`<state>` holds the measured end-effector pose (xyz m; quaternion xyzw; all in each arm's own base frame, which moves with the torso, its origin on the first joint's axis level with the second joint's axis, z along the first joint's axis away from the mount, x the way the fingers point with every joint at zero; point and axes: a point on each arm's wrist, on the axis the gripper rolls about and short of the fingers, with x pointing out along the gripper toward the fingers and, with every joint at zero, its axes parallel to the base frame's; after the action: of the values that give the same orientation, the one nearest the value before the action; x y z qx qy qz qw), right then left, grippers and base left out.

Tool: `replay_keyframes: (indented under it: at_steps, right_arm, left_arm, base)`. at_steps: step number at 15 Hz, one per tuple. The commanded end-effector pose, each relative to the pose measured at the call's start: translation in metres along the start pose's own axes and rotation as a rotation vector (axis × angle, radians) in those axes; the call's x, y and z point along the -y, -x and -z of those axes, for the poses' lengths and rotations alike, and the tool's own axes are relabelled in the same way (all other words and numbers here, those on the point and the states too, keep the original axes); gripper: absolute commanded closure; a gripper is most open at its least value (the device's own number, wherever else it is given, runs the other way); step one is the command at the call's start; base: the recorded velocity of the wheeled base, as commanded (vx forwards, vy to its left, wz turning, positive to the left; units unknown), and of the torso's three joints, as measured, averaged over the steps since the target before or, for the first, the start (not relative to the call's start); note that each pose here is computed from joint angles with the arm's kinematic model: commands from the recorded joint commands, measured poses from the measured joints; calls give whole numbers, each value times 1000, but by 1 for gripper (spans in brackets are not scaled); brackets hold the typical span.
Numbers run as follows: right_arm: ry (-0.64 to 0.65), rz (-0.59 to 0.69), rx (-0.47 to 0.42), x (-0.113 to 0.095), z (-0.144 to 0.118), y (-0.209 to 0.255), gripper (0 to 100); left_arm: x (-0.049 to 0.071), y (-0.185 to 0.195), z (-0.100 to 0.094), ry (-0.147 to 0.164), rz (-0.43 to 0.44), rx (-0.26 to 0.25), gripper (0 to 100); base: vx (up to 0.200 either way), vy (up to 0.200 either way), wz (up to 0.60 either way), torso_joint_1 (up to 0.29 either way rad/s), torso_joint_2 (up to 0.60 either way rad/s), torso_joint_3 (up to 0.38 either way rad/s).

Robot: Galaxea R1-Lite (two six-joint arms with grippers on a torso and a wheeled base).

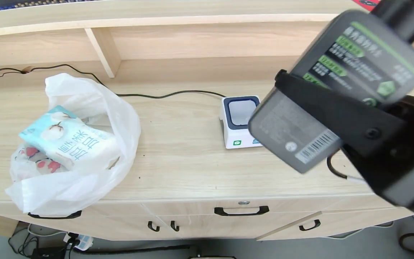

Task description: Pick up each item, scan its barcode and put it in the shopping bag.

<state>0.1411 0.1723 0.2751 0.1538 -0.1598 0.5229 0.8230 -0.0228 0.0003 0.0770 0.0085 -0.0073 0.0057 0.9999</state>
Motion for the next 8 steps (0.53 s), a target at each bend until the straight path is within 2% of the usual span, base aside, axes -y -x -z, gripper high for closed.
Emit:
replay_keyframes:
  at_steps: [1,2,6,8]
  right_arm:
    - [386,273,-143,76,23,6,100]
    - [471,289,-158,83,23,5,100]
    - [491,299,-195,85,36,-1,100]
    - [504,380,-189,91,31,4,100]
  left_arm:
    - [0,0,0,0,-1,1,0]
    - [0,0,0,0,-1,1,0]
    - [0,0,0,2,-1,1,0]
    - [0,0,0,3,-1,1,0]
  base:
    - [0,0,0,0,0,0]
    - [0,0,0,0,0,0]
    - [0,0,0,0,0,0]
    - [0,0,0,0,0,0]
